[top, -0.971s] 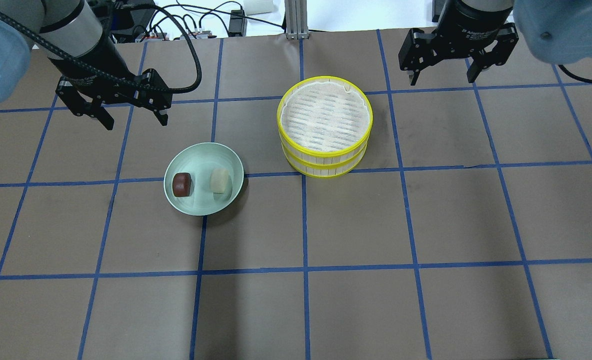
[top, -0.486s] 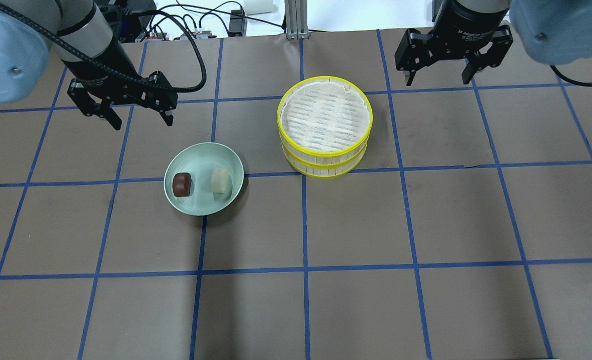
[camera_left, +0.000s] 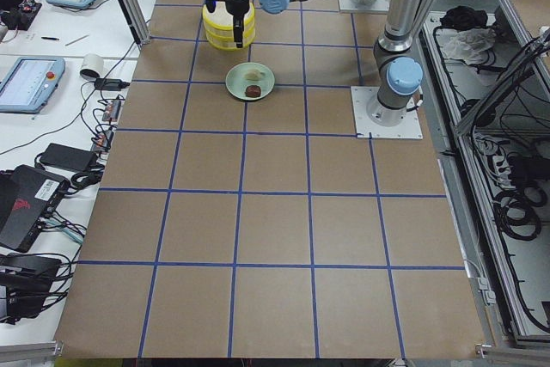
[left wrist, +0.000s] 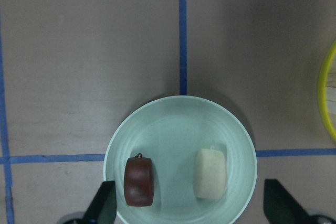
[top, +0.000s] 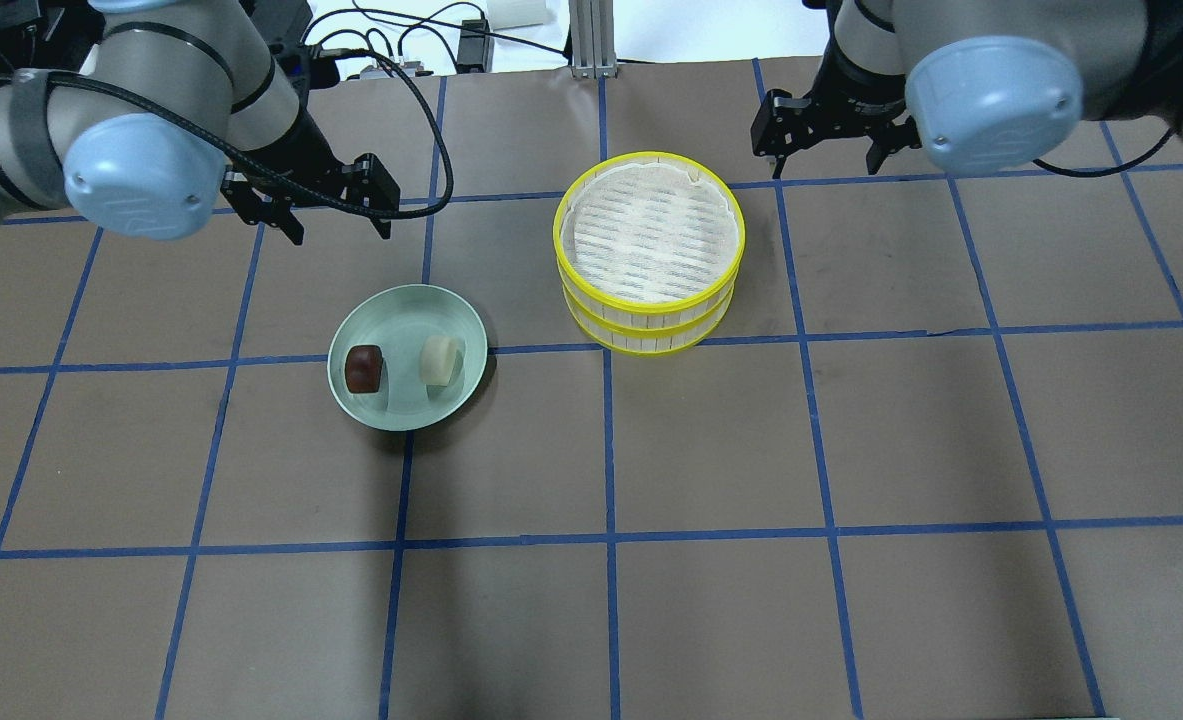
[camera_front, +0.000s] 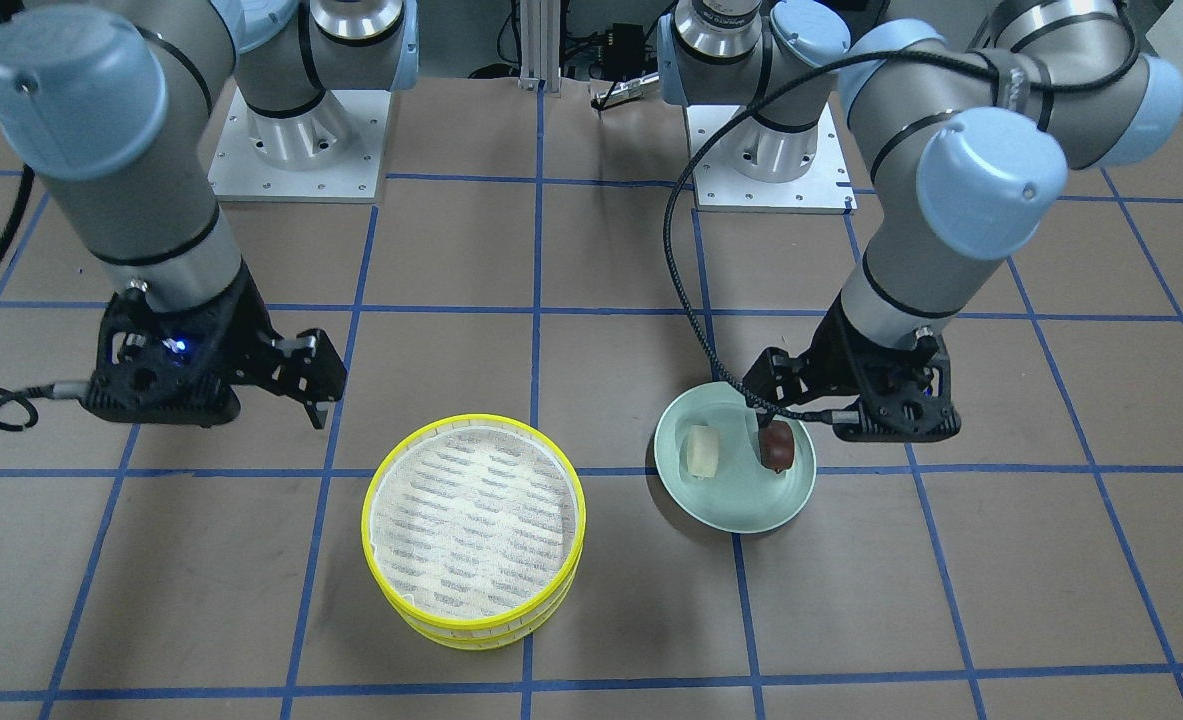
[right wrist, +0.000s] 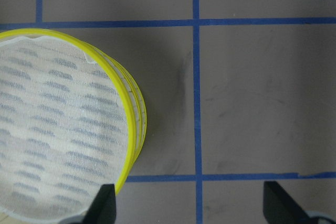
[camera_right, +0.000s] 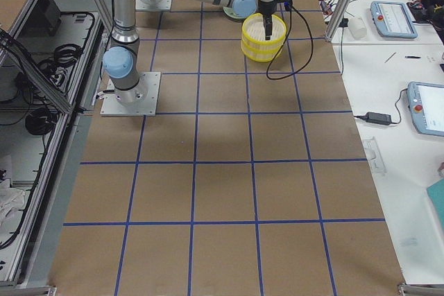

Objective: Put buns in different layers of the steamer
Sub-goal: 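Move left gripper over the white bun while right gripper reaches the steamer rim, then grasp the white bun with left gripper while right gripper grips top tier rim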

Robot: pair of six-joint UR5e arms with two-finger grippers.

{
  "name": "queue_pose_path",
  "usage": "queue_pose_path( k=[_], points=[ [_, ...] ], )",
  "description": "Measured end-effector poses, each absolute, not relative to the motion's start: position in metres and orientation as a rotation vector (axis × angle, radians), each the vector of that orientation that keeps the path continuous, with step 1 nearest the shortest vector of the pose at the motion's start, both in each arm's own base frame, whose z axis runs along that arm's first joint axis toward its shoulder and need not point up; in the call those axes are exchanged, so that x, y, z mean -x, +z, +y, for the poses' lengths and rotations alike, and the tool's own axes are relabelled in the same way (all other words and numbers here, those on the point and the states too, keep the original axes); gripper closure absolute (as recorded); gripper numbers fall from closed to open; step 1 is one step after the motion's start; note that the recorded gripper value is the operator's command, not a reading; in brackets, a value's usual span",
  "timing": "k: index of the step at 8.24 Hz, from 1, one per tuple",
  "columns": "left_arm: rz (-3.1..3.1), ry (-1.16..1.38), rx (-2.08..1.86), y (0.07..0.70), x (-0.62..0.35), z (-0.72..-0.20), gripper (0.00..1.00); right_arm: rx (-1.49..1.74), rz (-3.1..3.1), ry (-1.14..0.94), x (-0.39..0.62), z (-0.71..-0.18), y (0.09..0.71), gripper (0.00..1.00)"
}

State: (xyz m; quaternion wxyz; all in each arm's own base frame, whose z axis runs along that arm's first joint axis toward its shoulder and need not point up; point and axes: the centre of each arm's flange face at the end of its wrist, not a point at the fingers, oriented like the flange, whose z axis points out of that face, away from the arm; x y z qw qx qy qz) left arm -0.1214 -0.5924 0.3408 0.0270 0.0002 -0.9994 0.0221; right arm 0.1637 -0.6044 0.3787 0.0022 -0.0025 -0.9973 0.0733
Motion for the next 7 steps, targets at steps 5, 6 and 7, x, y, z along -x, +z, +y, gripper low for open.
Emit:
queue_pose_path(
  k=[5, 6, 7],
  points=[
    [-3.048, -0.115, 0.133, 0.240, 0.164, -0.597, 0.11, 0.056, -3.175, 0.192, -0.189, -0.636, 0.294, 0.07],
    [-3.082, -0.126, 0.192, 0.231, 0.161, -0.595, 0.20, 0.061, -3.191, 0.179, -0.191, -0.638, 0.285, 0.20],
    [-3.105, -0.144, 0.227, 0.223, 0.158, -0.595, 0.20, 0.068, -3.199, 0.167, -0.192, -0.639, 0.279, 0.39]
  ],
)
